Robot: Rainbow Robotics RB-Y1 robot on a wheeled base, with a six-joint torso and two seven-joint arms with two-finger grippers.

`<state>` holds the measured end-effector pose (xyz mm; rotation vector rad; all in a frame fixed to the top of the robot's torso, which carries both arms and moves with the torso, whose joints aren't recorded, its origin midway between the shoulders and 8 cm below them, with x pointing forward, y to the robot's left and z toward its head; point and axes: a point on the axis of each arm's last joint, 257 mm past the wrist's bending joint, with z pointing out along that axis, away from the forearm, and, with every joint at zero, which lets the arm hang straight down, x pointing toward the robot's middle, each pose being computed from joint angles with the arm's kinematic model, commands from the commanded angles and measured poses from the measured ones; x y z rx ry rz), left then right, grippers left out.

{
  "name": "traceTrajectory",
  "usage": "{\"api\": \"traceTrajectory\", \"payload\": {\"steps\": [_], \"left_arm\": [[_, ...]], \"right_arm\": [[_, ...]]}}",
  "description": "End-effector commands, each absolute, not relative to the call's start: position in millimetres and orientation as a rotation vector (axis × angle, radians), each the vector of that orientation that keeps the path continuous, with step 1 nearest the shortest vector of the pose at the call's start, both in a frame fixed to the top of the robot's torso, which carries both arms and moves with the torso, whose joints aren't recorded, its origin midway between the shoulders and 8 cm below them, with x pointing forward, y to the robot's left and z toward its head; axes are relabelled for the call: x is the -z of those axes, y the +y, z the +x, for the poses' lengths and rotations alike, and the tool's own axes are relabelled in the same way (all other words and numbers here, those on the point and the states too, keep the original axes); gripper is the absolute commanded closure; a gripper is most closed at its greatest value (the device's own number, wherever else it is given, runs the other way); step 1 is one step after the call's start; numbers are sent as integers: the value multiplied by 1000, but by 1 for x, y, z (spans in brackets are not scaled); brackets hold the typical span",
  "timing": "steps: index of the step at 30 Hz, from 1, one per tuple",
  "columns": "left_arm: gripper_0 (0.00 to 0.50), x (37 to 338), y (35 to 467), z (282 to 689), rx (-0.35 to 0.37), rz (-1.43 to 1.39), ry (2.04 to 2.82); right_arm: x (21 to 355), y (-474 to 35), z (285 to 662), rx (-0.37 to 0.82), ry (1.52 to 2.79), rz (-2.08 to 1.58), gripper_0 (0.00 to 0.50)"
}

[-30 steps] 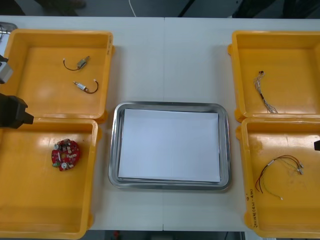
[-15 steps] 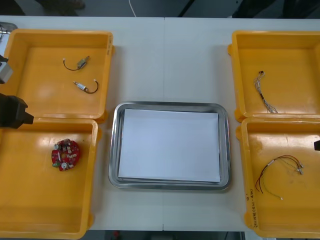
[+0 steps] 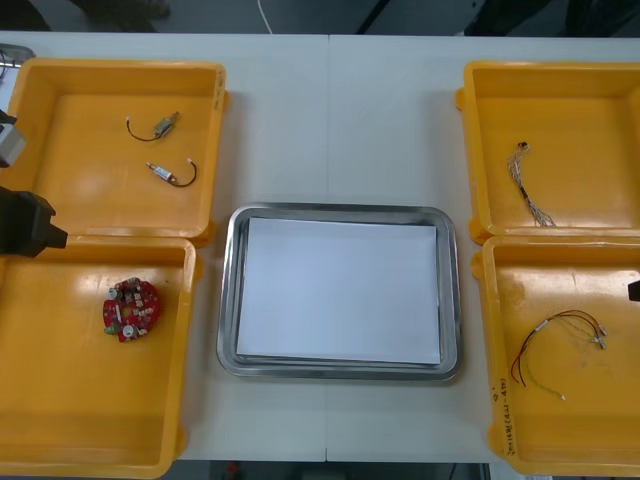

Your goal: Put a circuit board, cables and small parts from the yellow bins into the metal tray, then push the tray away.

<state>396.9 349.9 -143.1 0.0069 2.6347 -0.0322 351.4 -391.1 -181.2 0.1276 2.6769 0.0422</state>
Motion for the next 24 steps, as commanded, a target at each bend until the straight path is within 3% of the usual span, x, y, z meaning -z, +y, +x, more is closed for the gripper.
{"api": "traceTrajectory", "payload": {"steps": [1,11,12,13,24], "left_arm": [[0,129,368,393,-78,123,2605],[0,129,368,393,-78,123,2605],[0,129,368,393,-78,123,2605],[0,153,362,385,-40,119,2664],[0,152,358,386,-25,153,2659]], "right_arm": [[169,-403,347,12,2660,152,0],[141,-406,358,72,2589,114,0],[142,-406,357,80,2588,115,0],[142,-407,357,92,2586,115,0],[159,-399,348,38,2613,173,0]]}}
